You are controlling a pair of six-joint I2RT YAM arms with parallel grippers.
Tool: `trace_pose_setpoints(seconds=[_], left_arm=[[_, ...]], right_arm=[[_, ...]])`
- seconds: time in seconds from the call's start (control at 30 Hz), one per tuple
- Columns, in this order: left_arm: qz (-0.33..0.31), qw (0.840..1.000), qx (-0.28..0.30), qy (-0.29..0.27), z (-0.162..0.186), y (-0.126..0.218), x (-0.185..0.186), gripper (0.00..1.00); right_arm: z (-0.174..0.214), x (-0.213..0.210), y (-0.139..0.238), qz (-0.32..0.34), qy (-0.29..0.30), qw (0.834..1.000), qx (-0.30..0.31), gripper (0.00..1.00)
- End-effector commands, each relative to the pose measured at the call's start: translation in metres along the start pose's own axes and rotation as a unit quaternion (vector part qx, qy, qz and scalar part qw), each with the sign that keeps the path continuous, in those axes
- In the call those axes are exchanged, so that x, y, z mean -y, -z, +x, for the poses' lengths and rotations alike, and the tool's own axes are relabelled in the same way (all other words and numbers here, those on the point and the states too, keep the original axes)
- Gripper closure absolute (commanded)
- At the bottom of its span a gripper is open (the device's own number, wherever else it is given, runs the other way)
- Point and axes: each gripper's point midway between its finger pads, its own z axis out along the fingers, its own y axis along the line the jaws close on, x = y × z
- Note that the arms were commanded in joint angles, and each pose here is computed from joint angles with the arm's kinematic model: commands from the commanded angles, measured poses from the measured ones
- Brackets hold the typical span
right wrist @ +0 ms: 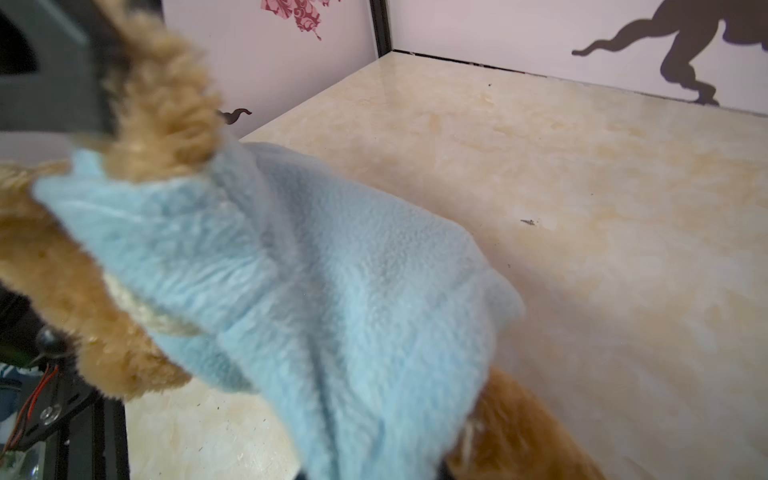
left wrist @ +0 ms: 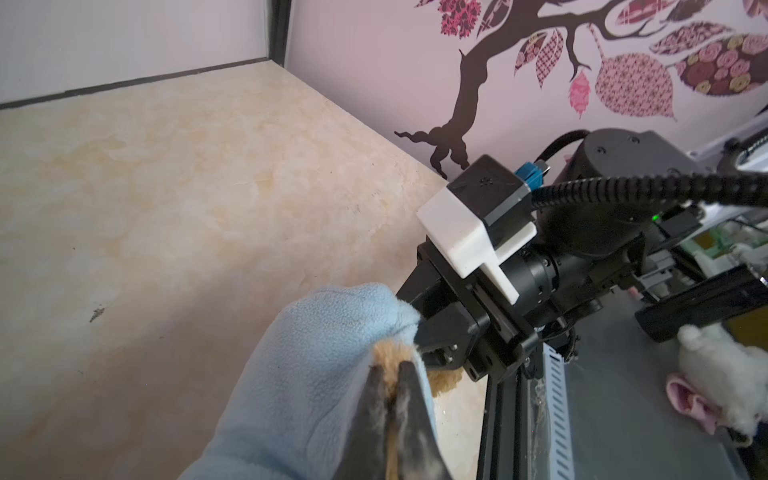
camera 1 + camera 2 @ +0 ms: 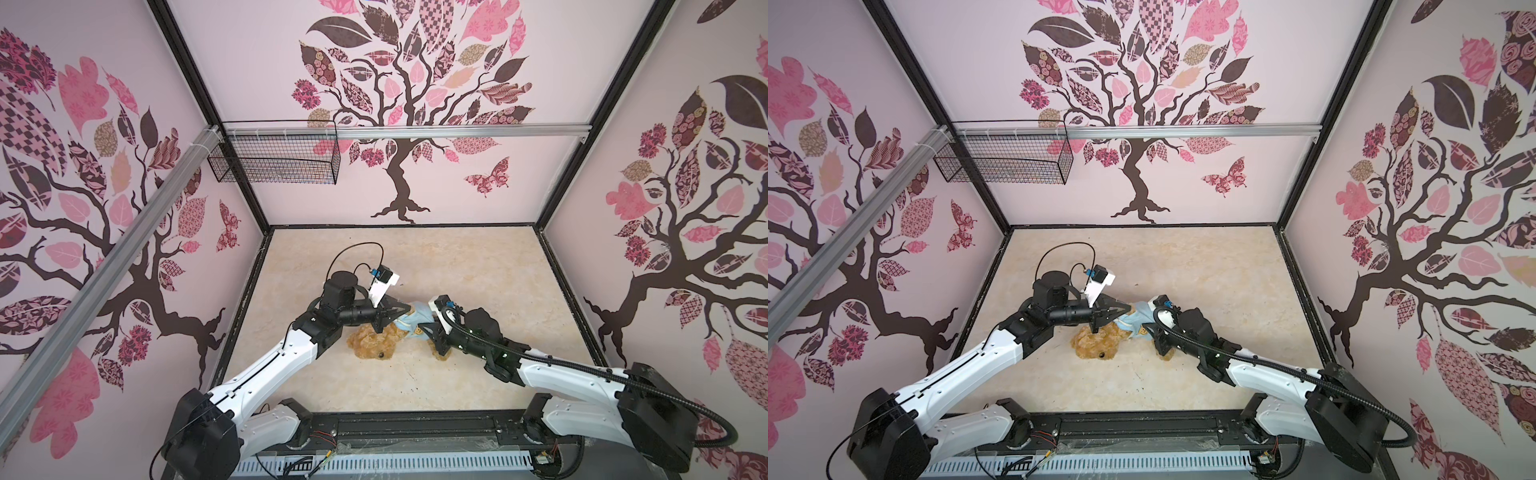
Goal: Dress the teddy bear
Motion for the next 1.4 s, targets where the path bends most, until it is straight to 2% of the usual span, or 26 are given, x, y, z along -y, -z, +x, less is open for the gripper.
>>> trace_pose_setpoints(seconds=[0.0, 0.1, 0.17, 0.37, 0.5, 0.6, 0.7, 0.77, 0.87, 0.9, 0.93, 1.03, 1.13, 1.23, 1.37], left_arm=[[0.026, 0.998, 0.065, -0.002, -0.033, 0.008, 0.014, 1.00], [-0.013, 1.000, 0.023, 0.001, -0.009, 0.005, -0.002, 1.00], [-0.020, 1.000, 0.005, 0.004, 0.002, 0.004, -0.006, 1.00], [-0.015, 1.000, -0.019, 0.014, 0.020, -0.004, -0.009, 1.00], [-0.004, 1.000, -0.026, 0.017, 0.022, -0.008, -0.005, 1.00], [0.002, 0.999, -0.031, 0.016, 0.024, -0.012, -0.001, 1.00], [0.005, 0.999, -0.034, 0.014, 0.026, -0.014, 0.001, 1.00], [0.005, 0.999, -0.033, 0.014, 0.027, -0.014, 0.002, 1.00], [0.005, 0.999, -0.032, 0.014, 0.026, -0.014, 0.002, 1.00], [0.006, 0.999, -0.032, 0.013, 0.025, -0.013, 0.003, 1.00], [0.006, 0.999, -0.032, 0.013, 0.026, -0.013, 0.004, 1.00], [0.008, 0.999, -0.032, 0.012, 0.027, -0.013, 0.005, 1.00], [0.012, 0.999, -0.032, 0.009, 0.027, -0.013, 0.007, 1.00], [0.015, 0.999, -0.030, 0.005, 0.025, -0.013, 0.010, 1.00], [0.021, 0.999, -0.031, 0.002, 0.025, -0.013, 0.014, 1.00]], right_arm=[[0.035, 0.022, 0.000, 0.055, -0.012, 0.995, -0.077, 0.70], [0.016, 0.025, 0.008, 0.069, 0.021, 0.996, -0.050, 0.47], [0.001, 0.022, 0.015, 0.064, 0.041, 0.997, -0.024, 0.38], [-0.042, -0.013, 0.032, 0.016, 0.109, 0.993, 0.046, 0.23], [-0.057, -0.040, 0.036, -0.017, 0.152, 0.985, 0.080, 0.21], [-0.065, -0.050, 0.036, -0.040, 0.153, 0.982, 0.099, 0.20], [-0.070, -0.049, 0.034, -0.034, 0.158, 0.981, 0.106, 0.18], [-0.073, -0.034, 0.033, 0.012, 0.157, 0.983, 0.097, 0.17], [-0.071, 0.021, 0.039, 0.168, 0.132, 0.976, 0.049, 0.14], [-0.069, 0.025, 0.041, 0.177, 0.140, 0.973, 0.035, 0.13], [-0.068, 0.021, 0.042, 0.166, 0.143, 0.975, 0.035, 0.13], [-0.069, -0.029, 0.047, 0.021, 0.149, 0.985, 0.079, 0.14], [-0.073, -0.064, 0.057, -0.079, 0.146, 0.978, 0.129, 0.19], [-0.074, -0.077, 0.052, -0.116, 0.139, 0.975, 0.131, 0.26], [-0.072, -0.070, 0.036, -0.099, 0.121, 0.980, 0.124, 0.32]])
